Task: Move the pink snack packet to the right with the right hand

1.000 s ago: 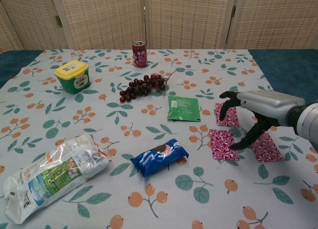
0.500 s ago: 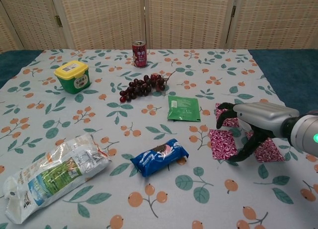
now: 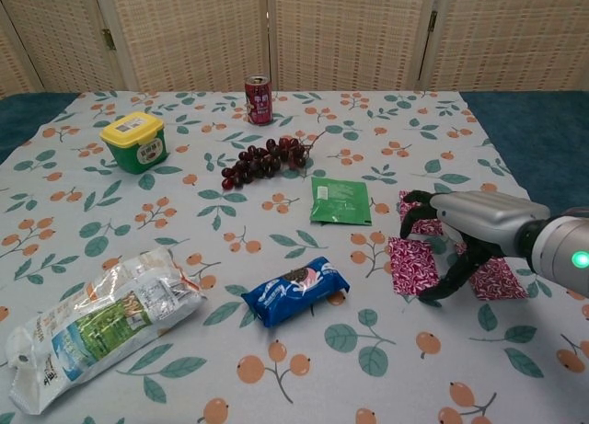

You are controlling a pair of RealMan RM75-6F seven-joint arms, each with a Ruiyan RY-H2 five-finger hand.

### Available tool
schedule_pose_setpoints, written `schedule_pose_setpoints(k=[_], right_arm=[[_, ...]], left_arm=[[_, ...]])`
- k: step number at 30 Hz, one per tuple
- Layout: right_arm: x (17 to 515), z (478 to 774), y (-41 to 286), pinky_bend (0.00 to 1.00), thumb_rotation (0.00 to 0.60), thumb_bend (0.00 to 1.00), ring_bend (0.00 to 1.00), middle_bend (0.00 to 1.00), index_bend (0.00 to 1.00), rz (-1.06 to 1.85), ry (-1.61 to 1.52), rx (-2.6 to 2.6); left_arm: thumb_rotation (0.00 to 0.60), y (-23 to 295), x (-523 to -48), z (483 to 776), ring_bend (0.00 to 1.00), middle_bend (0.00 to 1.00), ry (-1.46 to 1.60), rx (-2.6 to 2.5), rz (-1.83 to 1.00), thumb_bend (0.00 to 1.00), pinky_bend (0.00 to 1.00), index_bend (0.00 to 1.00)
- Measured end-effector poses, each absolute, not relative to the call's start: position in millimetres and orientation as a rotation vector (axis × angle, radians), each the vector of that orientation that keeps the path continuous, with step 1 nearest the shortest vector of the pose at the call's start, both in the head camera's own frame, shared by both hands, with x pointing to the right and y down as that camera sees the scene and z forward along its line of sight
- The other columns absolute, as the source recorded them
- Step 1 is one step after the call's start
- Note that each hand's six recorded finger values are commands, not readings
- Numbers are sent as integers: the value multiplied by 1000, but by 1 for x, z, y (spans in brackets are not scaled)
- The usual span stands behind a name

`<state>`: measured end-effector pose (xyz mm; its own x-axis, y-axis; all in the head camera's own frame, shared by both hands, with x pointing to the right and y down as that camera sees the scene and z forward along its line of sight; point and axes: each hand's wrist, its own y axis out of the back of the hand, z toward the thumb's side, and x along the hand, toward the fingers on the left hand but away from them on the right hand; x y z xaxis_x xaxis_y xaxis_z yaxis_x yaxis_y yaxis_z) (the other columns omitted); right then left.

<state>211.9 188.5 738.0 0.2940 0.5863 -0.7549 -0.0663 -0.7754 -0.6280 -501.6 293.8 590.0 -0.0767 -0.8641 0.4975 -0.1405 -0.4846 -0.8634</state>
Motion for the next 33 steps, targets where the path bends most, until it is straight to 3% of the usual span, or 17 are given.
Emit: schedule_pose_setpoints(k=[20,33], right_arm=[[209,739,194,0,470,155,0,28,246,1520,-453,-2028],[207,736,196,0,426,155,0,28,244,1504,-450,-2024]], left_arm=[[600,295,-504,590,80,69,1097,-1621,-1620,239,0,188],[600,295,-503,591,80,69,1095,-1624,-1618,238,0,188]])
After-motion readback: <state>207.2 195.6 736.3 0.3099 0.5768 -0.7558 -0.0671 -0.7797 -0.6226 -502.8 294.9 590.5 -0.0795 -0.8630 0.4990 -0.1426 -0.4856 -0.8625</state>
